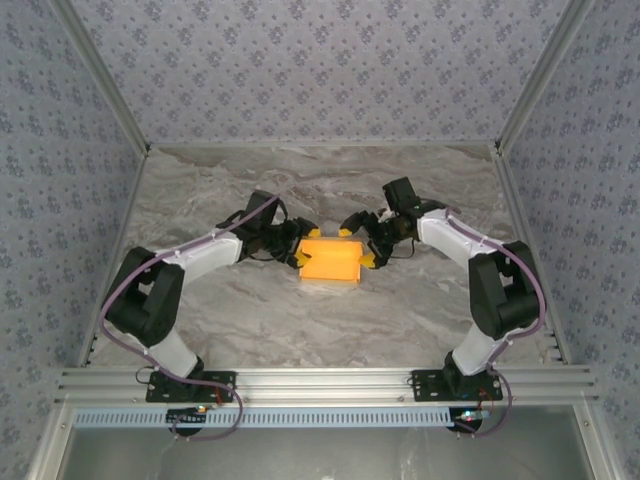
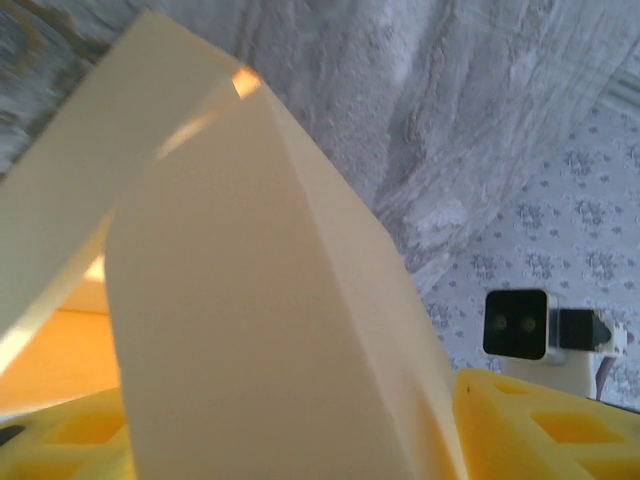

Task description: Fold the paper box

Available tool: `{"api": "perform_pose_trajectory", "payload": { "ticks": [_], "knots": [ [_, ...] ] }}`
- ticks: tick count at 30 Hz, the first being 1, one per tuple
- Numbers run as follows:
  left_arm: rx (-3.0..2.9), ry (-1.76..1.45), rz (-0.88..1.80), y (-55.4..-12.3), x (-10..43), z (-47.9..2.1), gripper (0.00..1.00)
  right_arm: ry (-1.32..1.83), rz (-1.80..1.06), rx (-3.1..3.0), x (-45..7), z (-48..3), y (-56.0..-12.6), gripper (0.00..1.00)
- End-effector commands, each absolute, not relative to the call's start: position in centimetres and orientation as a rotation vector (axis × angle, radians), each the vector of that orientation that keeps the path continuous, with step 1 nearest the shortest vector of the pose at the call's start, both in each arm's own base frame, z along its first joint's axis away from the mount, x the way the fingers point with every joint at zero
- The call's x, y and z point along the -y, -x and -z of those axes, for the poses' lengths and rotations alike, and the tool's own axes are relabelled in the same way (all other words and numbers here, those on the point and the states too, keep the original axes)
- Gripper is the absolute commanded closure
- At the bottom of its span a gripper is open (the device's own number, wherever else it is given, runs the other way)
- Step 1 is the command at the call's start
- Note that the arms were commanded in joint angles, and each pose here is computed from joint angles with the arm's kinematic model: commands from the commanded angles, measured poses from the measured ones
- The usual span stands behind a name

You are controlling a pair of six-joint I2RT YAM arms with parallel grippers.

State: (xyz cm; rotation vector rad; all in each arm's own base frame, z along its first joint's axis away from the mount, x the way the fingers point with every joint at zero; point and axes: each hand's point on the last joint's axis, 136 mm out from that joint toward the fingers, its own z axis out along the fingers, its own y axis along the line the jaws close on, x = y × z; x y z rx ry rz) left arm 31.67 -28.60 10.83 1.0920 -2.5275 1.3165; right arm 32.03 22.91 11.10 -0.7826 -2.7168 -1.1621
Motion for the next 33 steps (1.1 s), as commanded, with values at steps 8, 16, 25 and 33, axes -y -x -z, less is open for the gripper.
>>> {"api": "perform_pose_trajectory", "payload": {
  "ticks": [8,16,25,33],
  "knots": [
    [2.526,-1.074,-1.281,-31.1,27.0,-10.6,0.19,0.755,1.14,2.674,-19.8,-9.5,-31.6,0.05],
    [2.641,-1.088,-1.285,-31.8,23.3,-12.3,0.13,0.826,1.163,2.666,-20.3,-9.7,-33.7,0.1],
    [2.648,-1.096,-1.354,-33.9,23.7,-12.9,0.23,0.779,1.188,2.671,-22.4,-10.8,-35.1,0.2],
    [2.587,-1.082,-1.381,-33.5,25.4,-13.0,0.35,0.775,1.203,2.66,-23.9,-11.3,-35.0,0.24]
  ]
}}
